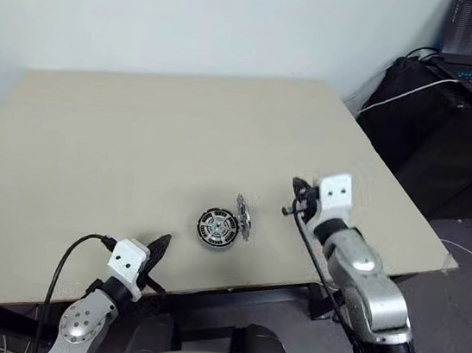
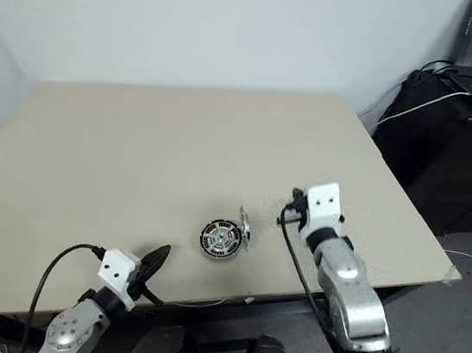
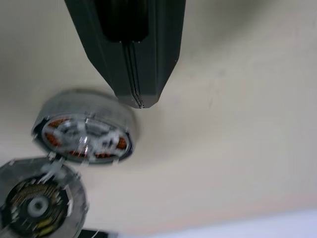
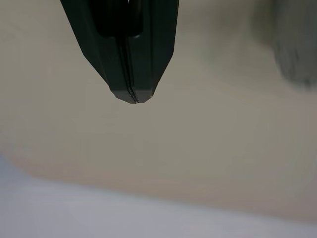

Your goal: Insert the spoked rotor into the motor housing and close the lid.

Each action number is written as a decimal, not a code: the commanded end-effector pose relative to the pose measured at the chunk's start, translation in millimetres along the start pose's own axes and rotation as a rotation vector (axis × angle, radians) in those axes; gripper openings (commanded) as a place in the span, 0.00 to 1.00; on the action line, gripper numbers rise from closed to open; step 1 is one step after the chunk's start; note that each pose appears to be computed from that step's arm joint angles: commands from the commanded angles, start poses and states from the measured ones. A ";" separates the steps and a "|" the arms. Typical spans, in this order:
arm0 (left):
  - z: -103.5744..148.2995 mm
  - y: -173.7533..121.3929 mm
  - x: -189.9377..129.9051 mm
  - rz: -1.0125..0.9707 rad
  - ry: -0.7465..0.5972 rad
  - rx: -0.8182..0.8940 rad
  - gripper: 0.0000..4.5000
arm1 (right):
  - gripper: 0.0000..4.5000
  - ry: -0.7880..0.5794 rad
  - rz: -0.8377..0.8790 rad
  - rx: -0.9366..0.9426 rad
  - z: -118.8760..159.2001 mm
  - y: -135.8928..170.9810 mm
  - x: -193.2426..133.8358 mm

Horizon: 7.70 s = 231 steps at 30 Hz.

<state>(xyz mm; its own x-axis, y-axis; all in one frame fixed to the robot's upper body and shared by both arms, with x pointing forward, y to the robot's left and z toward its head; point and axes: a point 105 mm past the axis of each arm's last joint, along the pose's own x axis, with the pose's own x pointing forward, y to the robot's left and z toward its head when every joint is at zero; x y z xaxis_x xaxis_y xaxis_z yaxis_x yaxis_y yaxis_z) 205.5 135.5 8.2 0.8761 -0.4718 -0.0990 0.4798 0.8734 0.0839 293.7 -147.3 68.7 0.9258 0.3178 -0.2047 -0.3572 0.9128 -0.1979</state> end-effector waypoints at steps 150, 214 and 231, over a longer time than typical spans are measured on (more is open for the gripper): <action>16.4 -10.7 6.7 -0.042 0.002 -0.044 0.00 | 0.71 0.250 0.746 -0.098 -47.7 97.4 48.7; 2.0 -10.8 100.0 -0.245 0.490 -0.523 0.00 | 0.71 0.268 0.712 -0.099 -51.7 104.6 47.0; -4.8 -25.8 100.8 -0.253 0.545 -0.541 0.00 | 0.87 0.230 0.681 -0.095 -46.9 102.3 45.6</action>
<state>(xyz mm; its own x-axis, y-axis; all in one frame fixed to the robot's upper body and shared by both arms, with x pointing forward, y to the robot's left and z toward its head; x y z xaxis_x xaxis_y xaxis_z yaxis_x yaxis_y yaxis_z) 291.2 76.4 -0.8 0.5857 -0.6339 -0.5050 0.4378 0.7718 -0.4612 295.5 -46.9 -0.4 0.4446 0.7556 -0.4810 -0.8693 0.4934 -0.0284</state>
